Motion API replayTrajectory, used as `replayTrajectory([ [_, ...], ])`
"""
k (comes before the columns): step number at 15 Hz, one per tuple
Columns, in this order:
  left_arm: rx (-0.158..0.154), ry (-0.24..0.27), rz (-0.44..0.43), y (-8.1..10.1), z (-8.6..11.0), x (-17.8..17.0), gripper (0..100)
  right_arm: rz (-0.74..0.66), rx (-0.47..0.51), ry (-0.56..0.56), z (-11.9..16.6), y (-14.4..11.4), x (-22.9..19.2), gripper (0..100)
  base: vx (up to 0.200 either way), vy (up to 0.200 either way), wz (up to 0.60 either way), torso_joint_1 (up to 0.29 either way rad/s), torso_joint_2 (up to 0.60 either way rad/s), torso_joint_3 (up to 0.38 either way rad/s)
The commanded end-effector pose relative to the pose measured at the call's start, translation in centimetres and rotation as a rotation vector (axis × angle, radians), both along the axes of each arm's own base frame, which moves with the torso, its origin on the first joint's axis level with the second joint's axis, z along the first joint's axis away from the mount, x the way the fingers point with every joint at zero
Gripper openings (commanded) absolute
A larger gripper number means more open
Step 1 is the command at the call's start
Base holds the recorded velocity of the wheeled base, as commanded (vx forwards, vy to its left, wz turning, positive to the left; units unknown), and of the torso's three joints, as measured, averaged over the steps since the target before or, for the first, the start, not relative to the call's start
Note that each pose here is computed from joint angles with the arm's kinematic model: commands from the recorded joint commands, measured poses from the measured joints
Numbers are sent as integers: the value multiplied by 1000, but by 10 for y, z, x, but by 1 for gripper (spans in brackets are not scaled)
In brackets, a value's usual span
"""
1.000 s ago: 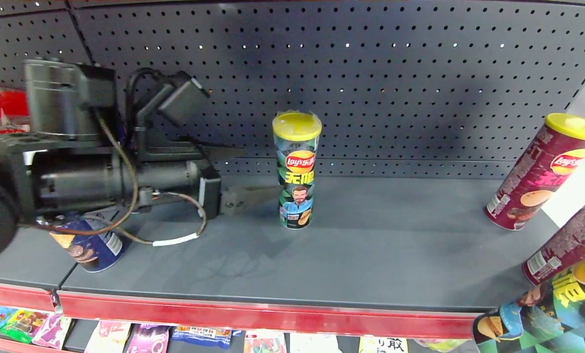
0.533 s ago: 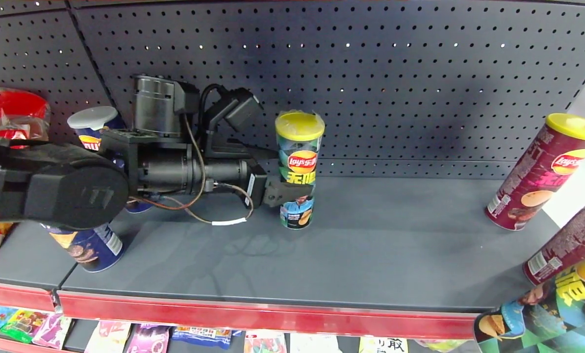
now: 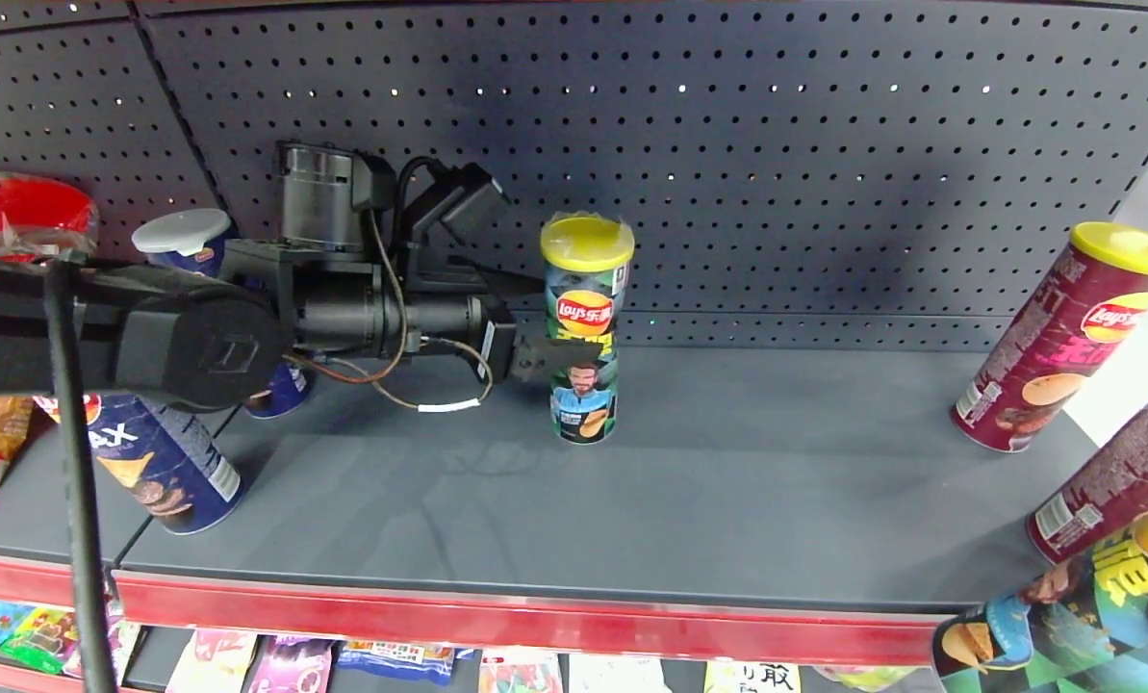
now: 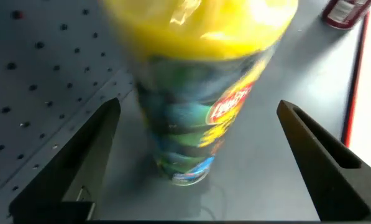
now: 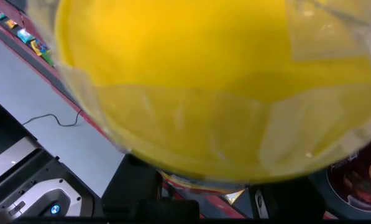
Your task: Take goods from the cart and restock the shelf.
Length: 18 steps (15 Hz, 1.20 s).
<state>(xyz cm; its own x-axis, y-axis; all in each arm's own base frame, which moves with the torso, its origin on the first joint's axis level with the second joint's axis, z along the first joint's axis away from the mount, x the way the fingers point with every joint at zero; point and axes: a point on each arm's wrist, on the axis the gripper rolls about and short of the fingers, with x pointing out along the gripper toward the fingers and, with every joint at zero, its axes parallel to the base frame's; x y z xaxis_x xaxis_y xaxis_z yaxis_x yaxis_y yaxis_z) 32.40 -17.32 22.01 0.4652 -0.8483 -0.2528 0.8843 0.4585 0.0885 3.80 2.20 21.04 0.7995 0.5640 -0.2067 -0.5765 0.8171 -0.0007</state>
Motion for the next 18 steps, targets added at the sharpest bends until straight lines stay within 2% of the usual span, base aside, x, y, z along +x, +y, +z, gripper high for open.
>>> replayTrajectory([
  [1, -8, -9, 5, 4, 2, 7, 100, 2, 0, 0, -1, 0, 0, 0, 0, 0, 0, 0, 0, 0],
  [5, -32, 3, -75, 2, -1, 15, 100, 0, -2, 3, -2, -1, -1, 0, 0, 0, 0, 0, 0, 0],
  [8, -30, -17, -146, -3, -8, 25, 100, 0, 0, -1, -2, -1, -2, 0, 0, 0, 0, 0, 0, 0],
  [15, -47, -37, -183, -20, -13, 49, 100, -1, -1, 1, -2, -1, -2, 0, 0, 0, 0, 0, 0, 0],
  [18, -49, -23, -207, -29, -16, 47, 100, -13, -4, 3, -4, -1, -2, 0, 0, 0, 0, 0, 0, 0],
])
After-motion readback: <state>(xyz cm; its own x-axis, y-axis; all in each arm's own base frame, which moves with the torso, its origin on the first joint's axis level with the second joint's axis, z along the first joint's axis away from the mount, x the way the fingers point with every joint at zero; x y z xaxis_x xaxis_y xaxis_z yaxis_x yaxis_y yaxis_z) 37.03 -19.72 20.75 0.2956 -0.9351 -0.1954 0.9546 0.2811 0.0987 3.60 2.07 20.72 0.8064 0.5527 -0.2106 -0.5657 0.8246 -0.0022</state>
